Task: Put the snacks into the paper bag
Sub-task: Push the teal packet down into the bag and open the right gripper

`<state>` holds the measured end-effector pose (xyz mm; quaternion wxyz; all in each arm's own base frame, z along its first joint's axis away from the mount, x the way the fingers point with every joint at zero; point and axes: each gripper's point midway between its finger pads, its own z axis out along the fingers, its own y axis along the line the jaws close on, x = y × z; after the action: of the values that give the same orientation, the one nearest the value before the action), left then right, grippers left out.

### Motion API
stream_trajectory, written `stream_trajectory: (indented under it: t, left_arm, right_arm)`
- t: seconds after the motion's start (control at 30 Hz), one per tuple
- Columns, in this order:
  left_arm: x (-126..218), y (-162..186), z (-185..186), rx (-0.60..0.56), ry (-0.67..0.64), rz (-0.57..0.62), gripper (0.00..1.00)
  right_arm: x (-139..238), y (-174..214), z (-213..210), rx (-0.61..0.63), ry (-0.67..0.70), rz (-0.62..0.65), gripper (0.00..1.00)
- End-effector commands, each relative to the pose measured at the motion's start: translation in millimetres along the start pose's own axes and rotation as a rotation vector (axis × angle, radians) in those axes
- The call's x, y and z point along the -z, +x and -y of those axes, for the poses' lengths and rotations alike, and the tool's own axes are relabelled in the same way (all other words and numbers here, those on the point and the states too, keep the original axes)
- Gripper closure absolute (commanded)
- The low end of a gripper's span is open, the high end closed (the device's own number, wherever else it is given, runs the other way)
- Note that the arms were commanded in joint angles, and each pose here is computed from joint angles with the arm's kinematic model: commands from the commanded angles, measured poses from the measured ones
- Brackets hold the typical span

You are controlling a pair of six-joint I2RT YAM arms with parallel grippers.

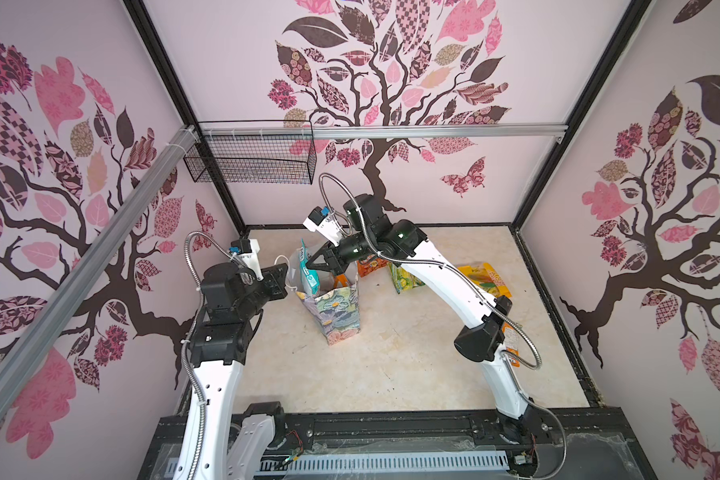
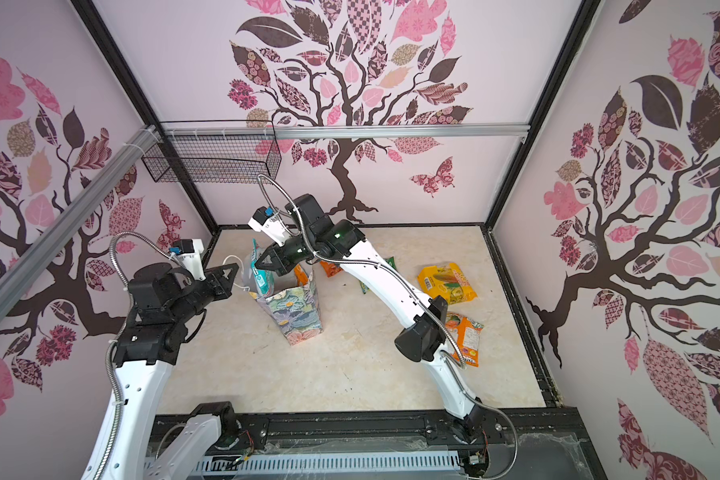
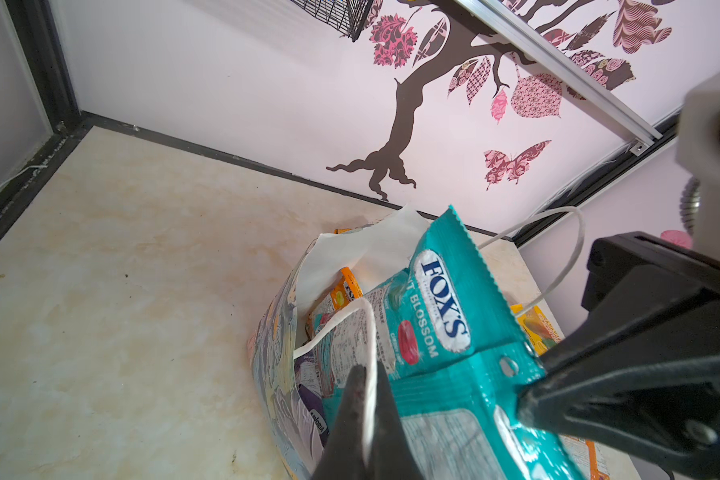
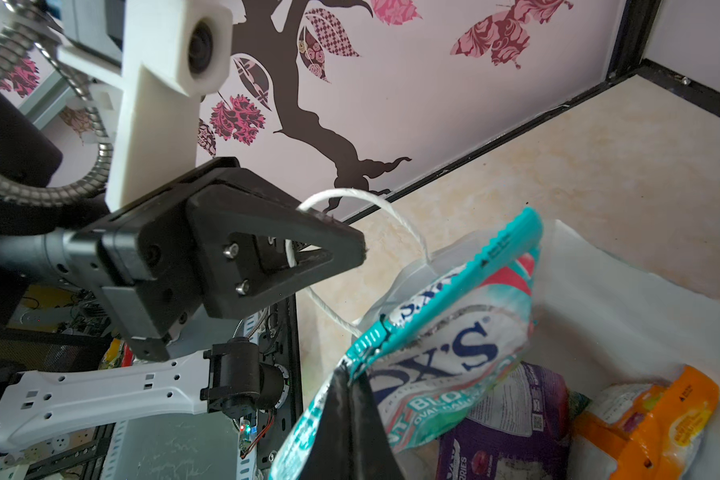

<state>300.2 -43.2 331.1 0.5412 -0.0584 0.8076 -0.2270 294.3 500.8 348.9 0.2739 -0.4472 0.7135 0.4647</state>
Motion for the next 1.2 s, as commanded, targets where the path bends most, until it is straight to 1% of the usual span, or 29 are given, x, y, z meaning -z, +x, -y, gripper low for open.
stream_trajectory:
  t: [0.0, 0.13, 0.27, 0.3, 0.37, 0.43, 0.5, 0.93, 1.03, 1.17]
  left_arm:
    - [-1, 4, -5, -0.002, -0.011, 0.003, 1.0]
    - [0, 4, -4, -0.003, -0.01, 0.005, 1.0]
    - [0, 3, -4, -0.004, -0.008, 0.006, 1.0]
    - [0, 3, -4, -0.004, -0.008, 0.005, 1.0]
    - [0, 3, -4, -0.004, -0.007, 0.006, 1.0]
    - [0, 3, -4, -0.003, -0.009, 0.006, 1.0]
    - [0, 3, -4, -0.003, -0.008, 0.006, 1.0]
    - [0, 3, -4, -0.004, -0.011, 0.009, 1.0]
    - [1, 3, -4, -0.005, -0.011, 0.01, 1.0]
    - [2, 2, -5, -0.008, -0.021, 0.017, 1.0]
  right_arm:
    - [-16, 12, 4, 0.009, -0.024, -0.032, 1.0]
    - [-21, 19, 12, -0.016, 0.011, -0.052, 1.0]
    - [-21, 17, 21, -0.014, 0.067, -0.045, 1.0]
    - [-21, 15, 22, -0.014, 0.074, -0.04, 0.95]
    - [-20, 13, 23, -0.016, 0.084, -0.029, 0.9]
    - [-19, 9, 21, -0.014, 0.083, -0.017, 0.81]
    - [-17, 5, 20, -0.014, 0.084, -0.004, 0.77]
    - [-1, -14, 4, 0.001, 0.075, 0.053, 0.75]
    - [7, -18, 1, 0.001, 0.109, 0.064, 0.74]
    - [27, -27, -6, 0.016, 0.214, 0.088, 0.7]
